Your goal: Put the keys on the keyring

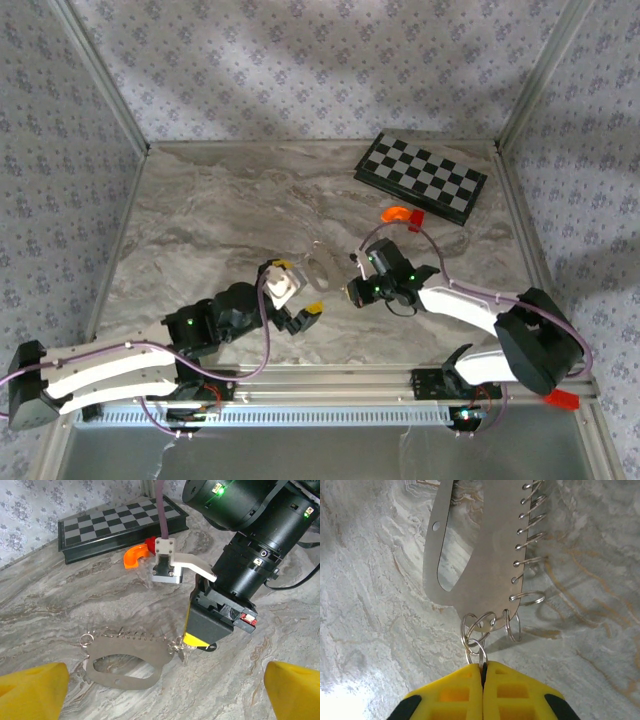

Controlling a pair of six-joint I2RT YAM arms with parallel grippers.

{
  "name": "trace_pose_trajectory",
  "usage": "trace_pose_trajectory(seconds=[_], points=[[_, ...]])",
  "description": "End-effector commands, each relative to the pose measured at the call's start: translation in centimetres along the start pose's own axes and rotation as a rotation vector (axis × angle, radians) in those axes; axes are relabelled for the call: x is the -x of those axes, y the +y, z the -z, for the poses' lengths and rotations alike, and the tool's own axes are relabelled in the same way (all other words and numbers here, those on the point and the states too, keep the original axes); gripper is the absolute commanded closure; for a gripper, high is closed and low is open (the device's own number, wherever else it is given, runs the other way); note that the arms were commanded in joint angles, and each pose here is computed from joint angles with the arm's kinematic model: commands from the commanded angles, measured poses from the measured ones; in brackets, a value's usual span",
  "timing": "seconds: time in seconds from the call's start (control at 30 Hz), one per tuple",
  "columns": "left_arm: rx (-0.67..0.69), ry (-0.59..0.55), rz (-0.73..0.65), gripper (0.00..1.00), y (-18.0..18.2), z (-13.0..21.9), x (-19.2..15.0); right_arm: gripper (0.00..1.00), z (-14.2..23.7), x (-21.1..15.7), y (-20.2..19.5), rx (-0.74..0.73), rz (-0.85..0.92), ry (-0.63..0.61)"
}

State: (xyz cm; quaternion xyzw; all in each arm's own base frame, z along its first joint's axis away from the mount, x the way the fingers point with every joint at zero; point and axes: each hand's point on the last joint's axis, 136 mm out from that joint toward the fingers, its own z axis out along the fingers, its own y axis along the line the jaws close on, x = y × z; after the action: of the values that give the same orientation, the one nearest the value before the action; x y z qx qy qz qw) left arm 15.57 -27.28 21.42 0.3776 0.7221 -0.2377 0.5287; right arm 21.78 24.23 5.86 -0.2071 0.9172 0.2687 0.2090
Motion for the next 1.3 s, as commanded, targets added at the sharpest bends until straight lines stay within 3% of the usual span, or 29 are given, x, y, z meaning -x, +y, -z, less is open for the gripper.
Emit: trace_pose_trajectory(seconds=[0.0, 0.33, 0.67, 0.8, 0.93, 1.13, 1.27], points=[[0.000, -0.039, 0.003, 0.01, 0.0, 0.0, 1.8, 0.88, -0.2, -3.0, -0.4, 0.000, -0.053, 0.086], [0.003, -0.009, -0.018, 0.01, -0.3, -1.2, 1.1, 0.81, -0.2, -5.3, -0.3, -0.015, -0.062, 0.141], [0.024, 0.005, -0.004, 0.01, -0.1, -1.9, 1.1, 0.71, 2.5, -3.8, -0.2, -0.055, -0.012, 0.023], [0.061, 0.047, -0.002, 0.01, 0.4, -2.3, 0.6, 0.62, 4.1, -2.9, -0.4, -0.079, 0.010, -0.046], [0.110, 0.079, 0.001, 0.00, 1.1, -2.5, 0.2, 0.44, 6.2, -1.3, -0.7, -0.128, 0.047, -0.129], [0.237, 0.120, 0.023, 0.00, 3.8, -2.3, -0.9, 0.00, 9.9, 1.3, -1.3, -0.188, 0.081, -0.283], [0.330, 0.138, 0.090, 0.00, 6.6, -1.5, -1.8, 0.00, 11.6, 2.6, -2.4, -0.241, 0.086, -0.343]])
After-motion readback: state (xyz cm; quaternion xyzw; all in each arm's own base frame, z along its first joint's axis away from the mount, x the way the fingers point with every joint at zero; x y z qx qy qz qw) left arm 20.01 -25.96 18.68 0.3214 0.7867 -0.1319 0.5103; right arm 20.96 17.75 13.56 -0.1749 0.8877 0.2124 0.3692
